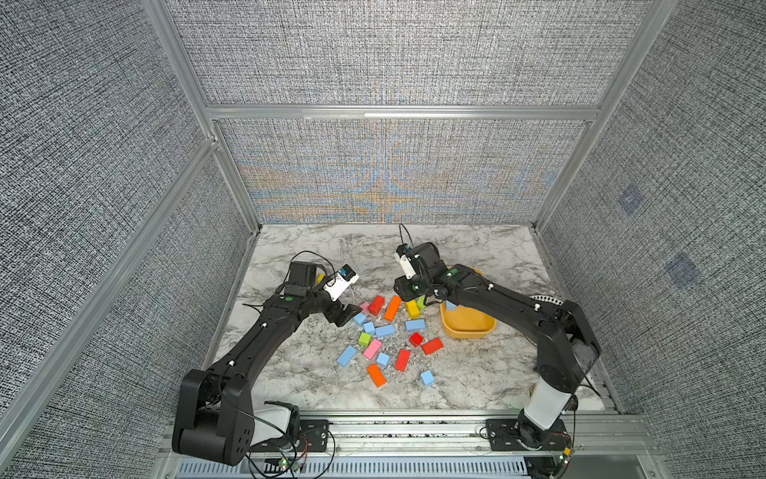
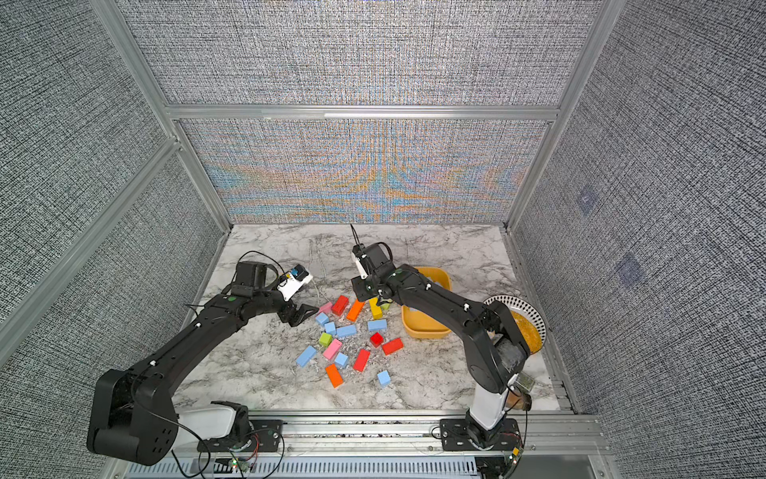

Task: Pick out the blue building blocks
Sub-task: Pick up the building block from the center of the board, then place the building block in the storage box, then pick up the building block from the center of the board.

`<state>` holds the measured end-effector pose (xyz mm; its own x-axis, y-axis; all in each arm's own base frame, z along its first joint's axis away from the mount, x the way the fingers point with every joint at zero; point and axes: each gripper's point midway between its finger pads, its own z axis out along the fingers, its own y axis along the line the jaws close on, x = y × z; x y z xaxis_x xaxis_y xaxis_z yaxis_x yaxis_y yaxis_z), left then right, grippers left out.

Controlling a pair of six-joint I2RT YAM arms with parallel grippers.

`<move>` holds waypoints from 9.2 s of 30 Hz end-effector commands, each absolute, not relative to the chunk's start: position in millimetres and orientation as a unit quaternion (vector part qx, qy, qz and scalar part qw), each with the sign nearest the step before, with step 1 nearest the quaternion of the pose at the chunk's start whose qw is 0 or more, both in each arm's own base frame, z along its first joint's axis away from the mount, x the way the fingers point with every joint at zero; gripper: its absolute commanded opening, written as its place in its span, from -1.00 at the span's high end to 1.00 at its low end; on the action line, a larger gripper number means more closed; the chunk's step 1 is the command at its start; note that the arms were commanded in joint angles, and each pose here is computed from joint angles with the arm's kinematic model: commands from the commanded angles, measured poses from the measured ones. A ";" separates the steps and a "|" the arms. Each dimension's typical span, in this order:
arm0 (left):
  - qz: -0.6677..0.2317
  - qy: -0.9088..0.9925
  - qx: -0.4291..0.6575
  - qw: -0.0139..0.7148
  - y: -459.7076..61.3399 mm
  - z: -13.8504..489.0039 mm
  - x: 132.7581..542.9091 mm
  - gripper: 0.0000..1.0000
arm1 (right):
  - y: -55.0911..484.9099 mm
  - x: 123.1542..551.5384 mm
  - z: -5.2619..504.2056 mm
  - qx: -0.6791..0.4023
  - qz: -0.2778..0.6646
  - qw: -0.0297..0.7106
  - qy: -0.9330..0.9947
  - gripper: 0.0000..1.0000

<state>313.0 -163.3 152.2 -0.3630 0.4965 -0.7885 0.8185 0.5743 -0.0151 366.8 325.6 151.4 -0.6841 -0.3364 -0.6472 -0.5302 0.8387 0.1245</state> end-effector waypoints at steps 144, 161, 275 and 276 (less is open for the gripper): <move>-0.318 0.847 0.303 0.299 -276.6 153.8 394.7 -1.00 | 98.5 388.2 104.1 0.013 0.086 0.332 0.939 0.59; -0.286 0.858 0.296 0.307 -265.7 159.4 396.5 -1.00 | 123.6 409.8 95.7 -0.040 0.025 0.320 0.946 0.41; -0.299 0.643 0.612 0.350 -254.0 167.6 227.4 0.16 | 396.7 238.7 175.3 -0.107 0.503 0.218 0.830 0.02; -0.299 0.642 0.613 0.351 -253.9 168.0 226.7 0.16 | 396.3 238.4 174.8 -0.107 0.502 0.217 0.830 0.03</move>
<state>224.3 -247.9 156.8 -0.0458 0.6181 -0.7848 0.9960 0.0887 0.0117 240.3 392.2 167.9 -0.8802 0.0264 -0.4738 -0.3980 0.5026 0.7674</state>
